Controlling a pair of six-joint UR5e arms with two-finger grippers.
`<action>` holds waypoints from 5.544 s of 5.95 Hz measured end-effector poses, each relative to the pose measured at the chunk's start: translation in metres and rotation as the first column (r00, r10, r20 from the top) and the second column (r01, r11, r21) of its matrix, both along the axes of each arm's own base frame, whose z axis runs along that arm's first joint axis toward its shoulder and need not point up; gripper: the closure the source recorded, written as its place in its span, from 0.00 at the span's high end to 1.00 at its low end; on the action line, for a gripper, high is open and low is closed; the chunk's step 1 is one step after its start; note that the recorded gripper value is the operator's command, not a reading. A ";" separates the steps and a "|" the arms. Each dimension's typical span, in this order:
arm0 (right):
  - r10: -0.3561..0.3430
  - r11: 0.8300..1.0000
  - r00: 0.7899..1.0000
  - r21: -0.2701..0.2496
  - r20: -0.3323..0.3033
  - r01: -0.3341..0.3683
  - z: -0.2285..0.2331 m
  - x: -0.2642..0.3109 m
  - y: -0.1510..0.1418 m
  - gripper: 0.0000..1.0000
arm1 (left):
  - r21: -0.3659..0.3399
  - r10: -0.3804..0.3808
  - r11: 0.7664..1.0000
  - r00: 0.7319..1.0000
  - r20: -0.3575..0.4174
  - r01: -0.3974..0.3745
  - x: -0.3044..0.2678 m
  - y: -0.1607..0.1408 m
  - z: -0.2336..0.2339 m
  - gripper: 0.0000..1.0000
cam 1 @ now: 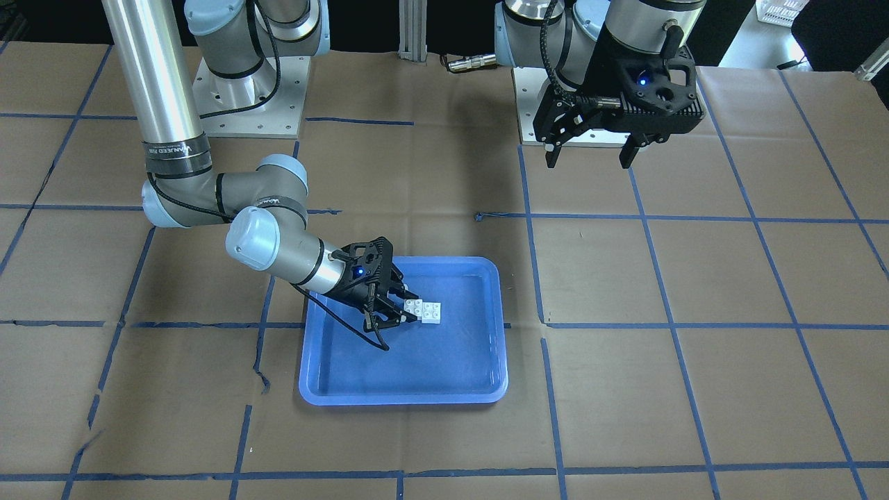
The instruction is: Assemble white blocks and place on blue tray
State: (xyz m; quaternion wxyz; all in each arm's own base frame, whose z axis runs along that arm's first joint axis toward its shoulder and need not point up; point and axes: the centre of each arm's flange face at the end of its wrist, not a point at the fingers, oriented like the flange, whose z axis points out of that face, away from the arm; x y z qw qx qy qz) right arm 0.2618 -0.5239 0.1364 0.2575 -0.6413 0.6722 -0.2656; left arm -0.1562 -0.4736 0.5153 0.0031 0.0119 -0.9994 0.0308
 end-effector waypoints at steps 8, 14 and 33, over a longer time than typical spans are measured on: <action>-0.002 1.000 1.000 -0.005 -0.001 0.002 0.000 0.000 -0.003 0.39 | 0.000 0.000 1.000 1.000 -0.001 0.000 0.000 0.000 0.000 1.00; -0.013 1.000 1.000 0.008 -0.001 0.013 -0.002 -0.001 -0.003 0.78 | 0.002 -0.002 1.000 1.000 -0.001 0.002 0.000 0.000 -0.001 1.00; -0.673 -0.073 -0.004 0.061 -0.740 0.995 0.357 -0.136 0.041 1.00 | 0.000 -0.004 1.000 1.000 -0.001 0.004 0.000 0.001 0.000 1.00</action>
